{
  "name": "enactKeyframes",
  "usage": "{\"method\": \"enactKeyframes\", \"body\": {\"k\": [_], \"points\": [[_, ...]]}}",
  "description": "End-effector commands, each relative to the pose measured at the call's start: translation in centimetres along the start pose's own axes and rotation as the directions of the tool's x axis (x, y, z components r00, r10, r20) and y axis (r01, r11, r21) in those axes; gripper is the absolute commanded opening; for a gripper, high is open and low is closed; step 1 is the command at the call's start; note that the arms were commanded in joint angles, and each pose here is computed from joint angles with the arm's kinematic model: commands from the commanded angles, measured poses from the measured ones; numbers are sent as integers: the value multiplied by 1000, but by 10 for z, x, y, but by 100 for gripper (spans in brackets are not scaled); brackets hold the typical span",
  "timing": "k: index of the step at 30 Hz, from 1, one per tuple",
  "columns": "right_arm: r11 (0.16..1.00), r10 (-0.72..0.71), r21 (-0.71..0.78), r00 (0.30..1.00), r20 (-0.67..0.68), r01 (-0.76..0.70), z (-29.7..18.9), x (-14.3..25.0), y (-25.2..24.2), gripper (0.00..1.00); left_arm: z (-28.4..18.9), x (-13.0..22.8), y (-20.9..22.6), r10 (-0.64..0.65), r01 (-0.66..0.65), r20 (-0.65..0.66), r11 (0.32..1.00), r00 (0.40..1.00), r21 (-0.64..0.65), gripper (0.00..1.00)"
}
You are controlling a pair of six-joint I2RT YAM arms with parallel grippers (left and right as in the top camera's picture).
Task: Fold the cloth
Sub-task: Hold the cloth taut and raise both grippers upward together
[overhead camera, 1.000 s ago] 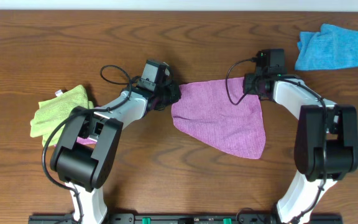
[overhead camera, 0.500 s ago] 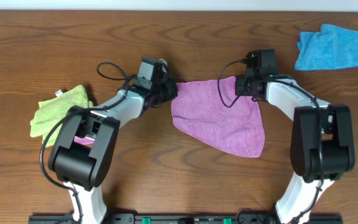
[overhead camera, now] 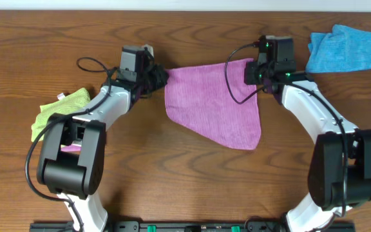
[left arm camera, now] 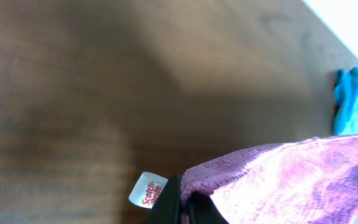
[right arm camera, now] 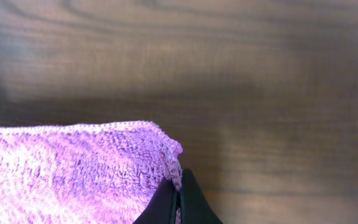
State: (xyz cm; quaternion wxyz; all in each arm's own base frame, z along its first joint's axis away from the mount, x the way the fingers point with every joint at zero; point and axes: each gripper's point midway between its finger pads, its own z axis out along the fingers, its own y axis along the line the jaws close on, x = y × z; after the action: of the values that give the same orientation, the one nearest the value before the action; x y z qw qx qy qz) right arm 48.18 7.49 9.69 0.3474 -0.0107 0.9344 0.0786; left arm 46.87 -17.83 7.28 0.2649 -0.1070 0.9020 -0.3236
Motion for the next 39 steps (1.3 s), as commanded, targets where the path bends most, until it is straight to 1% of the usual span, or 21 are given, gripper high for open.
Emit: {"method": "enactKeyframes", "body": {"k": [1, 6, 9, 15, 21, 31, 36, 39], "points": [[1000, -5, -20, 997, 72, 6, -8, -25, 16, 1, -14, -30, -26, 76, -79, 75, 996, 994, 40, 6], [999, -15, -45, 985, 172, 23, -14, -53, 34, 1, -20, -54, -33, 94, -97, 148, 995, 984, 12, 5], [1000, -11, -17, 976, 220, 15, -17, -65, 33, 1, -21, -57, -31, 95, -95, 164, 995, 982, -7, 6], [1000, -11, 10, 963, 268, 8, -18, -76, 29, 1, -21, -65, -22, 102, -91, 204, 994, 974, -62, 5], [1000, -10, 20, 956, 292, 4, -6, -79, 26, 1, -12, -65, -15, 113, -98, 211, 992, 971, -79, 5], [999, -9, 46, 943, 334, -6, 32, -77, 19, 1, 23, -71, 4, 125, -108, 258, 991, 958, -77, 6], [999, -8, 43, 929, 371, -9, 48, -79, 18, 1, 41, -70, 14, 126, -110, 264, 991, 956, -73, 6], [997, -7, 69, 921, 390, -21, 55, -79, 12, 1, 49, -72, 17, 126, -111, 264, 991, 956, -74, 5]]}}
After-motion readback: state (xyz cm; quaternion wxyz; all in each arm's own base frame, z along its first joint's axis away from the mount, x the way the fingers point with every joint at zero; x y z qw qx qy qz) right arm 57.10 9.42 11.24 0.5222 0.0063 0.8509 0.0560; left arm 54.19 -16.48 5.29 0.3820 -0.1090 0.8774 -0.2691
